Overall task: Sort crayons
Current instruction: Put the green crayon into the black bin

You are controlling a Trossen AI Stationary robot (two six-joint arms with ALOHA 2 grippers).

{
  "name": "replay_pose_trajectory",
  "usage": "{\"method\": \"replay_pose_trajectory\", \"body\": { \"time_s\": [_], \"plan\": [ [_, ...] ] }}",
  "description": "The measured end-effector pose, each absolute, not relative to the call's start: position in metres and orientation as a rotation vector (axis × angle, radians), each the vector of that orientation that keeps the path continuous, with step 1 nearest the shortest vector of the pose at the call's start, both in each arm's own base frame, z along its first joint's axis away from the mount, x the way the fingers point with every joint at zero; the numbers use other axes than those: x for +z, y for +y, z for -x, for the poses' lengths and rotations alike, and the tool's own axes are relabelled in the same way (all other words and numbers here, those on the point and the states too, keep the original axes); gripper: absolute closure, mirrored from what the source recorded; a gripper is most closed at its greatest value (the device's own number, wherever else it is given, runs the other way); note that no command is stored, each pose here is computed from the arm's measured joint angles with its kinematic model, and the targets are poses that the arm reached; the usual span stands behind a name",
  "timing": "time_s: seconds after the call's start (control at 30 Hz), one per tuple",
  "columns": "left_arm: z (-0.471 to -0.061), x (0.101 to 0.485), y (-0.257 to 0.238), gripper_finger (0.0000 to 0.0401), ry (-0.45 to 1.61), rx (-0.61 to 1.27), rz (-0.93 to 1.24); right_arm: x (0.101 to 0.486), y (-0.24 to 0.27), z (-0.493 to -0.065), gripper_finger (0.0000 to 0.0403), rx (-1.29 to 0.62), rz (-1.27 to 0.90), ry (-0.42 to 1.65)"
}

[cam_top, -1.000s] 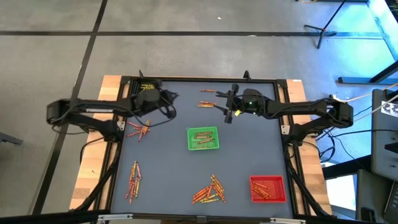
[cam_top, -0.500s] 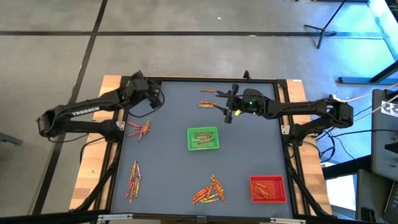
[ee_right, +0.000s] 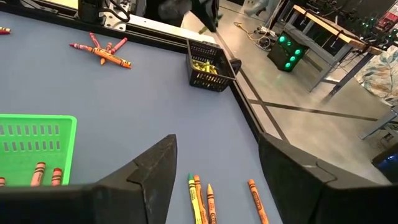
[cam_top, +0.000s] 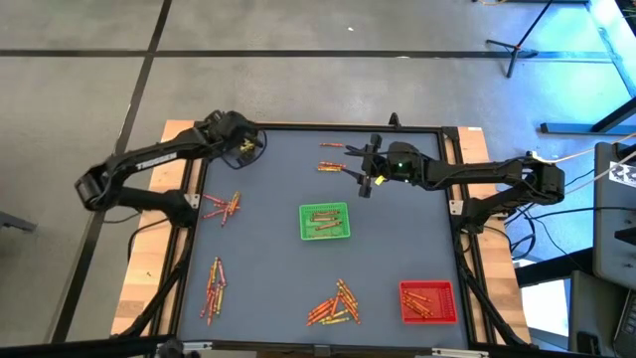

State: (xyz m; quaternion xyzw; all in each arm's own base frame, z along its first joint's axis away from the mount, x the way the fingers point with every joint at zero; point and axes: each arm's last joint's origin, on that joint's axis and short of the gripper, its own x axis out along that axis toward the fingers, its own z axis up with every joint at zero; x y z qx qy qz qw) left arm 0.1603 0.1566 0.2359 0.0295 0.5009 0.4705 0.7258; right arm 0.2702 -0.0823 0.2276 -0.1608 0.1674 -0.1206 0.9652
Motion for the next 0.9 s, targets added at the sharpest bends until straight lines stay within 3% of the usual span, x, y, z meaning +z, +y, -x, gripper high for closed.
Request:
{"method": "replay_pose_trajectory", "body": {
  "time_s": [0.6, 0.9],
  "plan": [
    [-0.155, 0.2, 0.201, 0.0386, 1.223, 0.998, 0.005, 0.226, -0.082, -0.27, 0.0181, -0.24, 0.322, 0.358],
    [-0.154, 0.202, 0.201, 0.0304, 1.218, 1.014, 0.031, 0.226, -0.082, -0.27, 0.0181, -0.24, 0.322, 0.358]
  ]
}}
